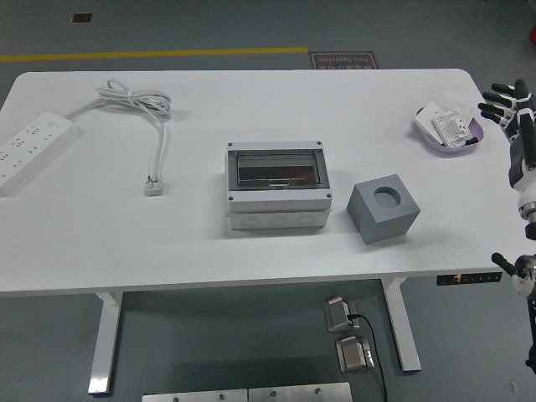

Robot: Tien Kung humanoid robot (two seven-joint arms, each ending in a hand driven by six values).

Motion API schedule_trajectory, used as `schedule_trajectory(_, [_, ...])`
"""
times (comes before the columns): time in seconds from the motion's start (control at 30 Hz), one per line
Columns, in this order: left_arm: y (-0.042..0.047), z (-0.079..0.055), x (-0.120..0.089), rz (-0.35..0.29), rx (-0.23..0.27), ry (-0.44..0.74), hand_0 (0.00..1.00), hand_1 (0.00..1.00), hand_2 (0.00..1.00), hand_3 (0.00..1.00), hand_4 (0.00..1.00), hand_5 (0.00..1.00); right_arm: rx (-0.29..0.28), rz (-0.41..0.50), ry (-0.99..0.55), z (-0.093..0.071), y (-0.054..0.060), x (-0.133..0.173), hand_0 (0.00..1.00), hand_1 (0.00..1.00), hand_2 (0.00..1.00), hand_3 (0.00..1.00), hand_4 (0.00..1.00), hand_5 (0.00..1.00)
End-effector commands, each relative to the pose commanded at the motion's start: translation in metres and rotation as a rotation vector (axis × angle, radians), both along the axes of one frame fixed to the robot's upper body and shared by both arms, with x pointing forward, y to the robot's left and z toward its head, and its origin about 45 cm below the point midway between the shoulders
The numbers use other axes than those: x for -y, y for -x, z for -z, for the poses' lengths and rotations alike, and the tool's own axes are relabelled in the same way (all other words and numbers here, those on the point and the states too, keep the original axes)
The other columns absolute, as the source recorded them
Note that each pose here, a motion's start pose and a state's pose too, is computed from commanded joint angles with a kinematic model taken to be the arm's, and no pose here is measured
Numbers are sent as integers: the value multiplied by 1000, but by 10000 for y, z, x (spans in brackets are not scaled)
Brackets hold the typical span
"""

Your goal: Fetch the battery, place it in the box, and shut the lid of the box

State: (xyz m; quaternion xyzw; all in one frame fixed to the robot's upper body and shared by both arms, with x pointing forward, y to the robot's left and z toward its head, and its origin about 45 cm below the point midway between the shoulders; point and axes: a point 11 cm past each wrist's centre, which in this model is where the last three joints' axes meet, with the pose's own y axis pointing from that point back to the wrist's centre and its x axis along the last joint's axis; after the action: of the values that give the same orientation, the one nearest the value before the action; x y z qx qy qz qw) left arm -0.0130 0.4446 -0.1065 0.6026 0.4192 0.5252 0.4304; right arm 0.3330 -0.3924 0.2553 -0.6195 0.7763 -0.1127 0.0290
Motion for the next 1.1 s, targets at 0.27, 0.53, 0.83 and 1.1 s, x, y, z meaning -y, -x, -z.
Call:
schedule_trajectory(0.27, [70,-5,2,-107,8,30,997,998,998,998,998,486,15,0,22,-83,6,26,706,627,649,657,809,823])
schedule_trajectory(0.53, [128,-14,-11,-139,-24,26,958,998,998,998,998,621,65,37,44,-282,53,186,707,627,649,657,810,824])
schedule_trajectory(0.83, [170,-20,15,-158,-81,55,818,814,998,998,998,731,74,42,52,-328,45,207,706,626,649,657,811,823])
schedule_trajectory(1.1, [223,-29,31,-174,-127,72,817,870,998,998,998,931,72,47,54,-324,54,226,708,627,649,658,814,827])
